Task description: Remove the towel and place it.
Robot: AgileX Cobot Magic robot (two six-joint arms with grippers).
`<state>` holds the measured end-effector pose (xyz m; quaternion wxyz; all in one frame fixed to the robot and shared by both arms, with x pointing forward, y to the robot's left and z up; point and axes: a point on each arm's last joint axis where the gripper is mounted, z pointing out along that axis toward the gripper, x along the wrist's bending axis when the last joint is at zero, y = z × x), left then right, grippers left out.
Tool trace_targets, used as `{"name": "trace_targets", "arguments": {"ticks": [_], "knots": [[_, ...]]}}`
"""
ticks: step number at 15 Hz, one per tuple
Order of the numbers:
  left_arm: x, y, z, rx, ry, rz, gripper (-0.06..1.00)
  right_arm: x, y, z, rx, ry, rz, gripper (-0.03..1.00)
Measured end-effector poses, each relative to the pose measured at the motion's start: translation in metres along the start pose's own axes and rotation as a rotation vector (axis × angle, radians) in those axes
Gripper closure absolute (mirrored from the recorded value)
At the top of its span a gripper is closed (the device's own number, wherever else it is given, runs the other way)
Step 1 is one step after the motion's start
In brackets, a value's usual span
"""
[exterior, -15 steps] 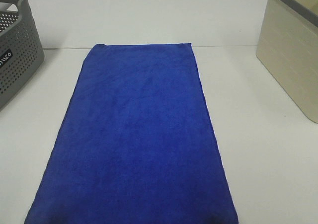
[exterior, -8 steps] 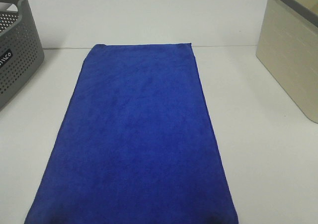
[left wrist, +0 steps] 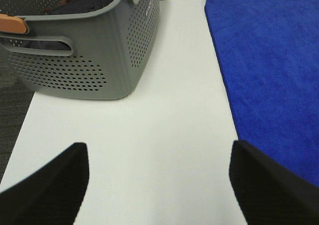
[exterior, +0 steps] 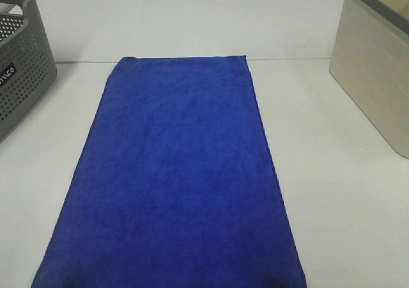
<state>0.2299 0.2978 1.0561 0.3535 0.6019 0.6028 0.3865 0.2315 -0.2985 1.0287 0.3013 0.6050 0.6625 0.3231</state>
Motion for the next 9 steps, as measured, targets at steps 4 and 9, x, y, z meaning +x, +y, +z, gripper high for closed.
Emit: {"name": "trace_targets", "arguments": {"ticks": [4,9], "knots": [[0.0,0.0001,0.0,-0.001,0.0,0.0,0.21,0.0,0.0,0.0,0.0,0.0,0.0,0.22],[0.0,0.0001,0.0,-0.001,0.0,0.0,0.21,0.0,0.0,0.0,0.0,0.0,0.0,0.22]]}}
